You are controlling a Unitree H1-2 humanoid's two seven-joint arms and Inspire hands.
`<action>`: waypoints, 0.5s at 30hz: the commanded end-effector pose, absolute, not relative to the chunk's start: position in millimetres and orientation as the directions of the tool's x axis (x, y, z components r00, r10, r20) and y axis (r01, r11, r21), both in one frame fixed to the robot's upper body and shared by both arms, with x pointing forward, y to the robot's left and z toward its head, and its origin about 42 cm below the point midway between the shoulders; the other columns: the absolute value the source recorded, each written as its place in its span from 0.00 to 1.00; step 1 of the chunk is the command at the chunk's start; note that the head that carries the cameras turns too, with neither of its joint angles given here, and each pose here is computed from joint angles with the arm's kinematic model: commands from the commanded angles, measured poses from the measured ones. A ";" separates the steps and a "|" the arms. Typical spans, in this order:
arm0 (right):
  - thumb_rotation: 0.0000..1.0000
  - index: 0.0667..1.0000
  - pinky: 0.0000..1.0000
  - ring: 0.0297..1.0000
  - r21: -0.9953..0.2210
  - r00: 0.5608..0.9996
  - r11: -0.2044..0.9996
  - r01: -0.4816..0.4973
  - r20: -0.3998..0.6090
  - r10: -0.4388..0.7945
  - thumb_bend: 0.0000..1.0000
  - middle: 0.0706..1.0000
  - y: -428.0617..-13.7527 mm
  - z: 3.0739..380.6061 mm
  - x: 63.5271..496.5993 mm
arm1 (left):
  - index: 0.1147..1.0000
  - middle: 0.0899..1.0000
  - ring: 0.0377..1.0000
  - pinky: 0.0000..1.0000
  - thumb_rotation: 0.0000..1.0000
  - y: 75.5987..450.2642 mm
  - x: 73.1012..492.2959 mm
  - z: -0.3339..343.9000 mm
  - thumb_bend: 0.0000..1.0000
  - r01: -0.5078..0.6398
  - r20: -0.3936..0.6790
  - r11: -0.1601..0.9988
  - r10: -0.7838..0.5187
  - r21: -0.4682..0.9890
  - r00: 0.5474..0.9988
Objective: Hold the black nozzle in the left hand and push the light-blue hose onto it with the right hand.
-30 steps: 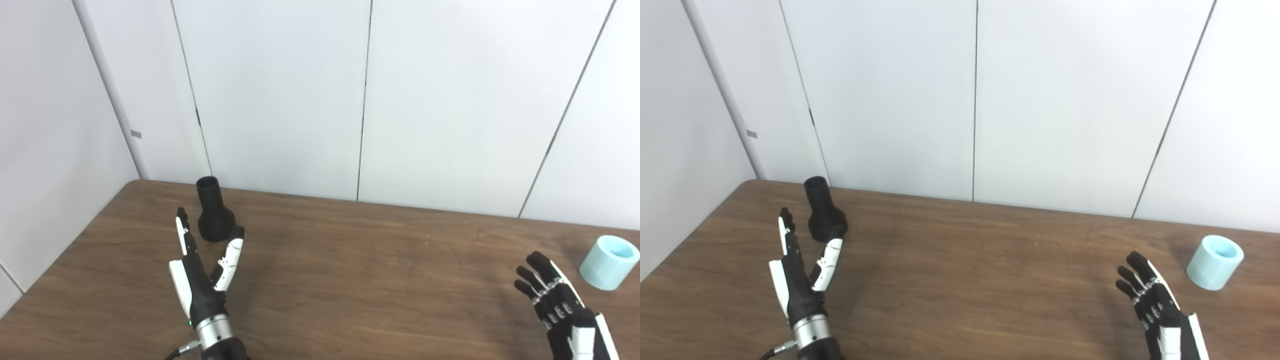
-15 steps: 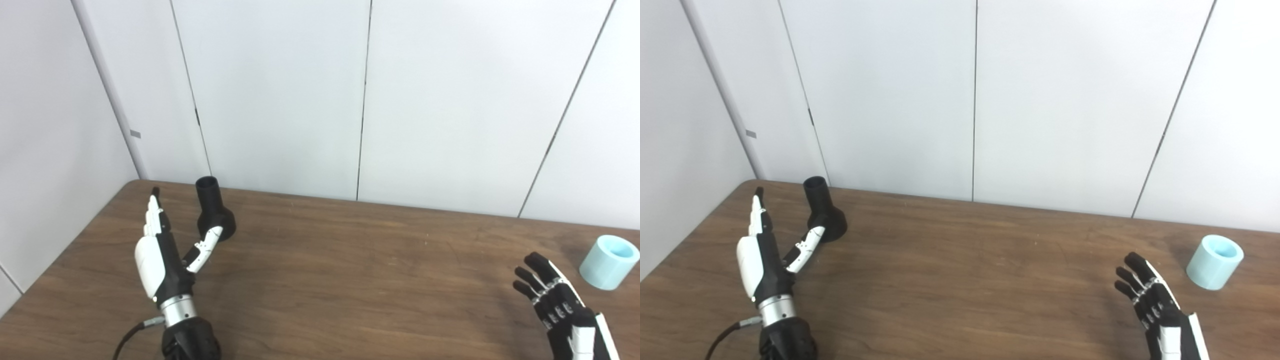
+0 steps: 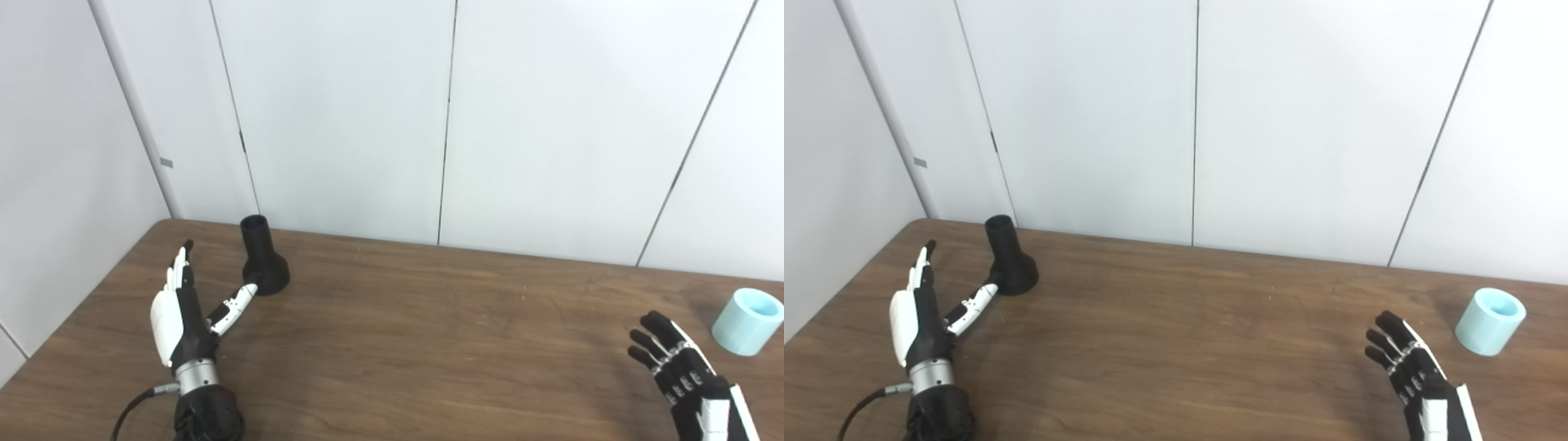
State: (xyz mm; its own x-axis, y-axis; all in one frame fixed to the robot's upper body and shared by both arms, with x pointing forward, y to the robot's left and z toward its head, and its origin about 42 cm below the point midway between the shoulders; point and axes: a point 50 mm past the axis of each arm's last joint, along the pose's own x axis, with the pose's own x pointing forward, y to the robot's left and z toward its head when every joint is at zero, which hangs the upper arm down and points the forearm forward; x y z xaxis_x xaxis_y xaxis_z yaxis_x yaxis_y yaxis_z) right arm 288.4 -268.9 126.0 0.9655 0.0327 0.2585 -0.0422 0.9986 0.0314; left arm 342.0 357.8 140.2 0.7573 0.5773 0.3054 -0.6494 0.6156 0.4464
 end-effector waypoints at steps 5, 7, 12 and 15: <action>1.00 0.84 0.81 0.85 0.053 0.982 0.998 -0.025 0.187 0.015 0.61 0.88 -268.0 105.5 274.9 | 0.79 0.95 1.00 1.00 0.49 355.0 360.7 164.7 0.74 -0.591 0.232 0.718 0.545 0.368 0.806; 1.00 0.84 0.81 0.85 0.053 0.982 0.998 -0.026 0.187 0.016 0.61 0.87 -268.0 105.5 275.3 | 0.78 0.92 0.99 0.96 0.48 356.4 365.5 167.8 0.75 -0.582 0.229 0.719 0.537 0.379 0.812; 1.00 0.84 0.81 0.85 0.054 0.982 0.998 -0.030 0.188 0.019 0.60 0.87 -266.9 105.5 275.3 | 0.77 0.90 0.98 0.91 0.47 359.7 372.7 170.7 0.75 -0.571 0.230 0.713 0.525 0.407 0.820; 1.00 0.84 0.82 0.85 0.054 0.981 0.998 -0.034 0.190 0.023 0.59 0.88 -265.9 105.6 275.1 | 0.77 0.89 0.98 0.92 0.46 358.7 375.5 170.2 0.74 -0.552 0.222 0.722 0.508 0.417 0.832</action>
State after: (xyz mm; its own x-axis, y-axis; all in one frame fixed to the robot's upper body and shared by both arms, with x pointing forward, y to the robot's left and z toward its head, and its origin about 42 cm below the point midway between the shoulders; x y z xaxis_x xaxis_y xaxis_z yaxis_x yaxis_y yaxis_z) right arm 287.6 -267.6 126.5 0.9659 0.0360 0.2565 -0.0453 0.9985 0.0306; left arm 365.6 355.0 152.1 0.8347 0.5250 0.1661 -0.5426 0.7329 0.4105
